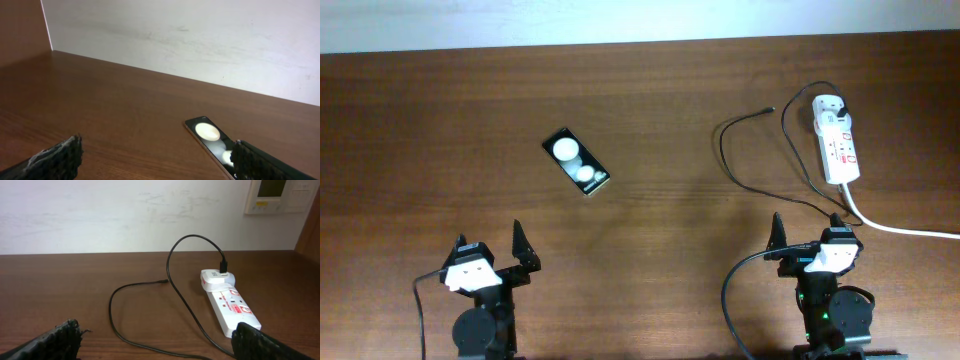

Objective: Plug charger to phone and switch on socket

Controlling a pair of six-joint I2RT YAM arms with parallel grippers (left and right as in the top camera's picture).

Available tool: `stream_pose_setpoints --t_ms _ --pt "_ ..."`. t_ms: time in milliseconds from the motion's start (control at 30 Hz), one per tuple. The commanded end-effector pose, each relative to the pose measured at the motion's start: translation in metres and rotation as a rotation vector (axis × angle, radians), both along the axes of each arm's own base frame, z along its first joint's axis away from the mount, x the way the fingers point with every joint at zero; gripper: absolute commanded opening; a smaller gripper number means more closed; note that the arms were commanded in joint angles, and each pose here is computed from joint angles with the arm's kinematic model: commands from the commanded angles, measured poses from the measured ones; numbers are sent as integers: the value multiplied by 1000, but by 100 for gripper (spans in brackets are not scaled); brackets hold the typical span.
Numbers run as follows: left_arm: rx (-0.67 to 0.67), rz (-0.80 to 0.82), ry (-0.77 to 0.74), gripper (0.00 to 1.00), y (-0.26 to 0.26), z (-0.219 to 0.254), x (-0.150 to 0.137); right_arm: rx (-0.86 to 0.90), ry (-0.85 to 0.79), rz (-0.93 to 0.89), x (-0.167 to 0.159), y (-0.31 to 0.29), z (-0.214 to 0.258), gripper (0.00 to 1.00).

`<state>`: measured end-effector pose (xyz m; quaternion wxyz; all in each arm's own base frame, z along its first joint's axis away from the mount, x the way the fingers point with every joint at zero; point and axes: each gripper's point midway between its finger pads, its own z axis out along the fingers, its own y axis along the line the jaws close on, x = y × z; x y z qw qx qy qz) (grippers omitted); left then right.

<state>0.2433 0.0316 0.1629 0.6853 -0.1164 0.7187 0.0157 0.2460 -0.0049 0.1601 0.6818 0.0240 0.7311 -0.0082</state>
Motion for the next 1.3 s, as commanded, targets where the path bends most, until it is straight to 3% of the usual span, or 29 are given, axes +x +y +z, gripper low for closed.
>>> stream_pose_setpoints --t_ms 0,567,667,933,1100,1267 --pt "19 -3 5 99 0 -2 0 7 2 -14 0 -3 -3 99" --pt "19 -3 4 99 0 -2 0 7 2 -14 0 -3 -3 99" --pt "14 -87 -10 99 -14 1 2 7 2 -14 0 -3 -3 99" --pt "74 -108 -90 99 -18 65 -3 7 2 -14 0 -3 -3 99" --pt "65 -114 51 99 -18 102 17 7 2 -14 0 -3 -3 99" --pt "29 -178 372 99 -27 130 49 7 2 -14 0 -3 -3 99"
